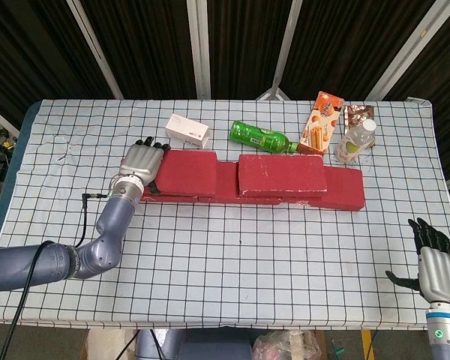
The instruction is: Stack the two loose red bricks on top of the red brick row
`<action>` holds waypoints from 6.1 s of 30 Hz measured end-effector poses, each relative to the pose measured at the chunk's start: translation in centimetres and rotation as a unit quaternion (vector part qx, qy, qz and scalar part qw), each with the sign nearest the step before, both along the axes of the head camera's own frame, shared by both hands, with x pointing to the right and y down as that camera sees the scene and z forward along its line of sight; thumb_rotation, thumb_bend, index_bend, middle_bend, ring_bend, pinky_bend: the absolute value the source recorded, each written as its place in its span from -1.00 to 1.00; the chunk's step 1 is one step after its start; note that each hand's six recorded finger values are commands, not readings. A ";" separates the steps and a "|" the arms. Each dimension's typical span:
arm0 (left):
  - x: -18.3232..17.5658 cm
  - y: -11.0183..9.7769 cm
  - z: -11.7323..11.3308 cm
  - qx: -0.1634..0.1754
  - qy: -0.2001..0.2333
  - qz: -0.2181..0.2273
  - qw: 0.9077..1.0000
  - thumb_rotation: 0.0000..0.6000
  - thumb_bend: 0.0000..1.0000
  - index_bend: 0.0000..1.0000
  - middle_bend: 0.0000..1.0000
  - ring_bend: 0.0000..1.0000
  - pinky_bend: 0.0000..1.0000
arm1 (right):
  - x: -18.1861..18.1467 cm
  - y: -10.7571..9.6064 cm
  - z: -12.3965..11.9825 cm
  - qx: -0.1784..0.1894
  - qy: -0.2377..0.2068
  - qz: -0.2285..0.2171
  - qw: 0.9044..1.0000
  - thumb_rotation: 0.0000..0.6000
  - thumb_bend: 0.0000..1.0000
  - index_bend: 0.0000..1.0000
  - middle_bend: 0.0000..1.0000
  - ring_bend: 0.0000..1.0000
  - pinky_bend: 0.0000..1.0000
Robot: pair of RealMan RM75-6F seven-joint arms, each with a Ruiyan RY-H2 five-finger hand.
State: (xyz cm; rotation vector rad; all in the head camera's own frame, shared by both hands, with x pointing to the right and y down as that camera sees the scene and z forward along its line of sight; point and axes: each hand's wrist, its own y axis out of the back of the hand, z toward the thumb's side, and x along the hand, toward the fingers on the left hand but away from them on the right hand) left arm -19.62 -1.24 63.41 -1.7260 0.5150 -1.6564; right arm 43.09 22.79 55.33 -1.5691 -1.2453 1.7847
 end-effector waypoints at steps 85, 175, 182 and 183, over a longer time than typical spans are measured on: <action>6.9 -0.6 4.5 -0.037 -0.023 -0.012 0.999 1.00 -0.93 -0.54 -0.63 -0.89 -0.74 | 1.7 -0.1 0.4 -0.007 0.020 0.027 0.999 1.00 -0.69 -0.89 -1.00 -1.00 -1.00; -7.6 -0.4 -3.8 0.018 -0.040 -0.056 0.997 1.00 -1.00 -0.77 -0.71 -1.00 -0.63 | 1.6 0.0 0.5 -0.015 0.023 0.028 0.999 1.00 -0.69 -0.89 -1.00 -1.00 -1.00; -9.1 0.2 -1.9 0.002 -0.046 -0.050 0.998 1.00 -1.00 -0.67 -0.61 -0.98 -0.59 | 1.4 0.1 0.7 -0.018 0.023 0.025 0.999 1.00 -0.69 -0.89 -1.00 -1.00 -1.00; -9.2 0.3 -1.6 0.000 -0.046 -0.049 0.998 1.00 -1.00 -0.67 -0.61 -0.98 -0.59 | 1.4 0.1 0.7 -0.018 0.023 0.025 0.999 1.00 -0.69 -0.89 -1.00 -1.00 -1.00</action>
